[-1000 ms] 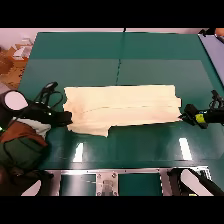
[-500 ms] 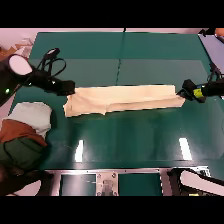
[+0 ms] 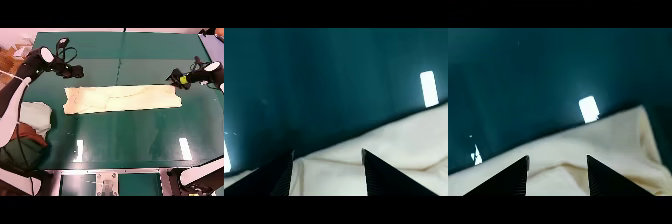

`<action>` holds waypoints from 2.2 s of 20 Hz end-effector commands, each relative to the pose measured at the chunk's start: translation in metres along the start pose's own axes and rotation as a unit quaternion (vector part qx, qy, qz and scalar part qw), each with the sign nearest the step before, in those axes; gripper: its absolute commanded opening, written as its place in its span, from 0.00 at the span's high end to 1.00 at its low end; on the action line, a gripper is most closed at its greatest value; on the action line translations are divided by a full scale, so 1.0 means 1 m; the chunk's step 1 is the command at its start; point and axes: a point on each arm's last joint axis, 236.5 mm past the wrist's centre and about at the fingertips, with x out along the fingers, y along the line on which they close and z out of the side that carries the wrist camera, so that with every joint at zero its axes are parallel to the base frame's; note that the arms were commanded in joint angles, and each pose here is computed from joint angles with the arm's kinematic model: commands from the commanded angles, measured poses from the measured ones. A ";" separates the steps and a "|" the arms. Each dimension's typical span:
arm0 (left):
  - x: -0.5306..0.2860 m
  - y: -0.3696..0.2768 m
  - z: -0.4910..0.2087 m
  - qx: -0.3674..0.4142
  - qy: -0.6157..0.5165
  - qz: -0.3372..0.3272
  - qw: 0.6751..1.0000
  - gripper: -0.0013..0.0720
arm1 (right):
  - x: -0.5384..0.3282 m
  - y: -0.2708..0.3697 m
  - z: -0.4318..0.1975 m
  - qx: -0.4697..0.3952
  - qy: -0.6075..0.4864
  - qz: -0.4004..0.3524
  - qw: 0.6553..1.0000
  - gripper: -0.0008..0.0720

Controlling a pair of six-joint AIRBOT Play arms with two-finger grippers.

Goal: Fold the shirts.

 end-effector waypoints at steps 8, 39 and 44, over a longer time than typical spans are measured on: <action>-0.029 0.025 -0.039 -0.042 0.121 -0.012 0.992 0.30 | -0.033 -0.078 -0.040 -0.064 0.172 0.022 0.983 0.24; 0.153 -0.326 -0.112 -0.038 0.053 -0.280 0.958 0.95 | -0.219 0.136 -0.048 -0.234 0.063 0.288 0.926 0.97; 0.145 -0.332 -0.128 -0.036 0.092 -0.298 0.949 0.95 | -0.226 0.140 -0.055 -0.236 0.070 0.287 0.926 0.98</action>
